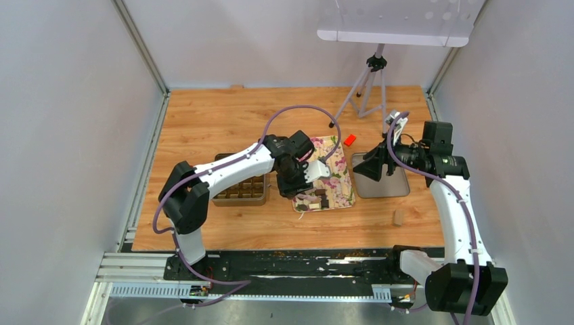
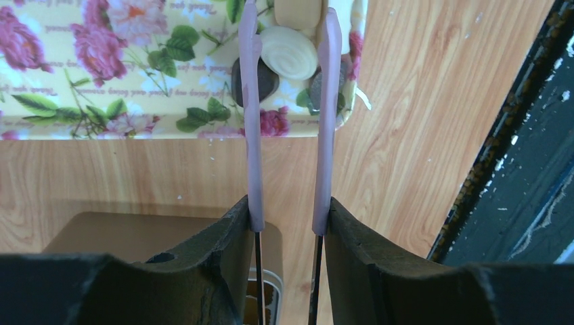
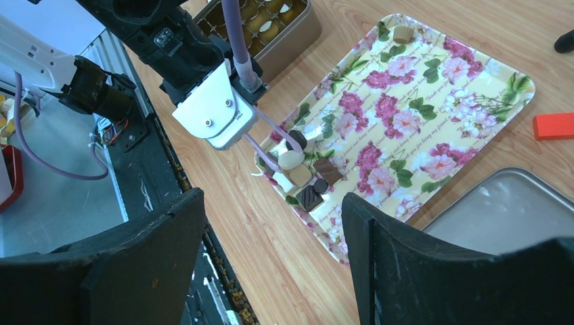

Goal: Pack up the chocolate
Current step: Pick up the clamp from the plate.

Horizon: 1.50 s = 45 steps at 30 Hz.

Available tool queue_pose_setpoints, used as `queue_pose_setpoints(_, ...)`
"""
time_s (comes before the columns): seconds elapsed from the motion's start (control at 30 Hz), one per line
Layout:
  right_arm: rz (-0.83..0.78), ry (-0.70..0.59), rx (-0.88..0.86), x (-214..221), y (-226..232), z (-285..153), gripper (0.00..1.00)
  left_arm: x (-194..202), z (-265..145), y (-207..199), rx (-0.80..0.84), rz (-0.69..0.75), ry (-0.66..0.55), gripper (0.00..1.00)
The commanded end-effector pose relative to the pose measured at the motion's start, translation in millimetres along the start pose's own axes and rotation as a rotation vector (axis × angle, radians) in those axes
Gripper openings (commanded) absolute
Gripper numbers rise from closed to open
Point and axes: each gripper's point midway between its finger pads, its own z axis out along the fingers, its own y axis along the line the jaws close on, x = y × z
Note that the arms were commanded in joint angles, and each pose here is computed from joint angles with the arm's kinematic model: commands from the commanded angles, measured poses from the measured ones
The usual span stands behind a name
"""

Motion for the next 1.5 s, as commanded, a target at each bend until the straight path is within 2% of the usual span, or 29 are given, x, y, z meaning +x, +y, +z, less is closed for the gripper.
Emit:
queue_pose_setpoints(0.0, -0.038, -0.036, -0.015, -9, 6, -3, 0.73, -9, 2, 10, -0.054, 0.012, -0.018, 0.49)
queue_pose_setpoints(0.53, -0.039, -0.033, -0.026, -6, 9, -3, 0.73, 13, 10, -1, 0.004, 0.027, 0.078, 0.49)
queue_pose_setpoints(0.97, -0.073, -0.024, -0.010, 1, 8, -4, 0.73, 19, 7, -4, 0.017, 0.049, 0.091, 0.41)
queue_pose_setpoints(1.1, -0.138, -0.010, -0.005, 10, 9, -5, 0.72, 23, 4, -3, 0.027, 0.089, 0.123, 0.43)
queue_pose_setpoints(1.47, -0.140, -0.001, -0.017, 19, 12, -5, 0.72, 22, 5, 4, 0.025, 0.103, 0.163, 0.47)
